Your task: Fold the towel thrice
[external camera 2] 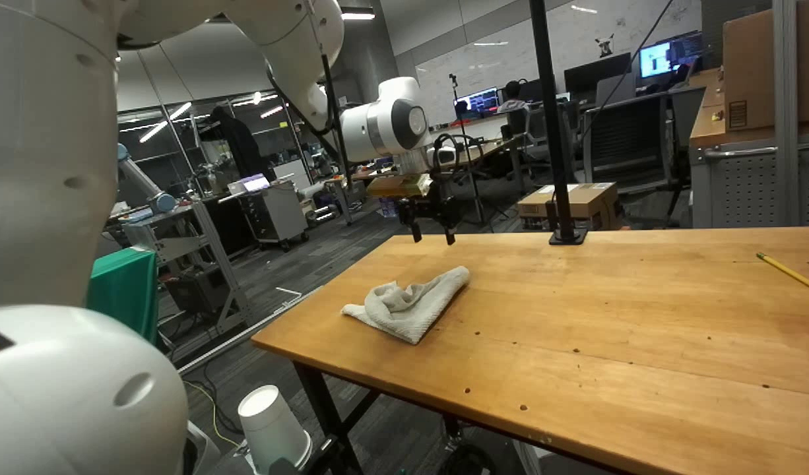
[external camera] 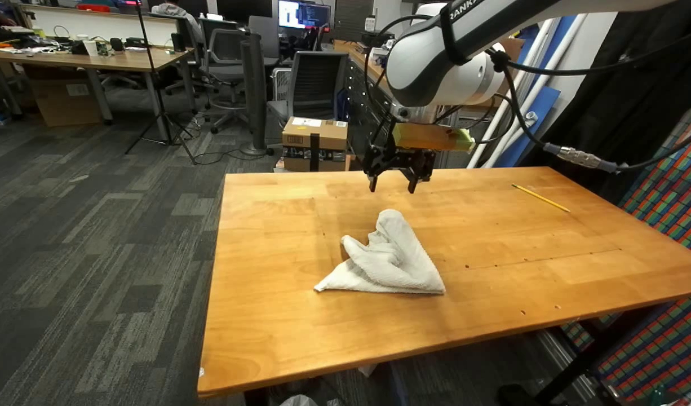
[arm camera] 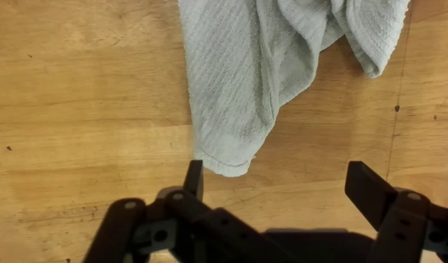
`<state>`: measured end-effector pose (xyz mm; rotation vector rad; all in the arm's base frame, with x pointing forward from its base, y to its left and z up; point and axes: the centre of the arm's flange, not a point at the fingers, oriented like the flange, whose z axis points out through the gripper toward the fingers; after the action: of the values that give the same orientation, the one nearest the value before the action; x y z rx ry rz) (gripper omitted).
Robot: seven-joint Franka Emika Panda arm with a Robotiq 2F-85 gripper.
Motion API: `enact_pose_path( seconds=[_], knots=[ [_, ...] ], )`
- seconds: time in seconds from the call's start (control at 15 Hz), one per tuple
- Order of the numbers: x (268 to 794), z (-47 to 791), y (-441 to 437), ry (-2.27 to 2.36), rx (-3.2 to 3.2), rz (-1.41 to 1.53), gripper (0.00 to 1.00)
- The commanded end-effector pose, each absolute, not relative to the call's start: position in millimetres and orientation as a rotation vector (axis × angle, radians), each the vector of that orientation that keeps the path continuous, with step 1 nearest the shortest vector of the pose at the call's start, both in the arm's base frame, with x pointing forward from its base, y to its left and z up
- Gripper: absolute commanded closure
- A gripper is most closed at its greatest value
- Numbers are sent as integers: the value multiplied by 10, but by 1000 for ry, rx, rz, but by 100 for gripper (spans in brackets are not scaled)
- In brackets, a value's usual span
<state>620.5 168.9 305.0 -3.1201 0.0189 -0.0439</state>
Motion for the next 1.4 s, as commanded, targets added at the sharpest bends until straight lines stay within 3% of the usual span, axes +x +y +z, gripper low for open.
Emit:
enact_pose_path(
  seconds=[0.0, 1.33],
  knots=[
    [6388, 2984, 1767, -3, -3134, -8, 0],
    [6685, 2309, 1189, 24, -3140, 181, 0]
  ],
)
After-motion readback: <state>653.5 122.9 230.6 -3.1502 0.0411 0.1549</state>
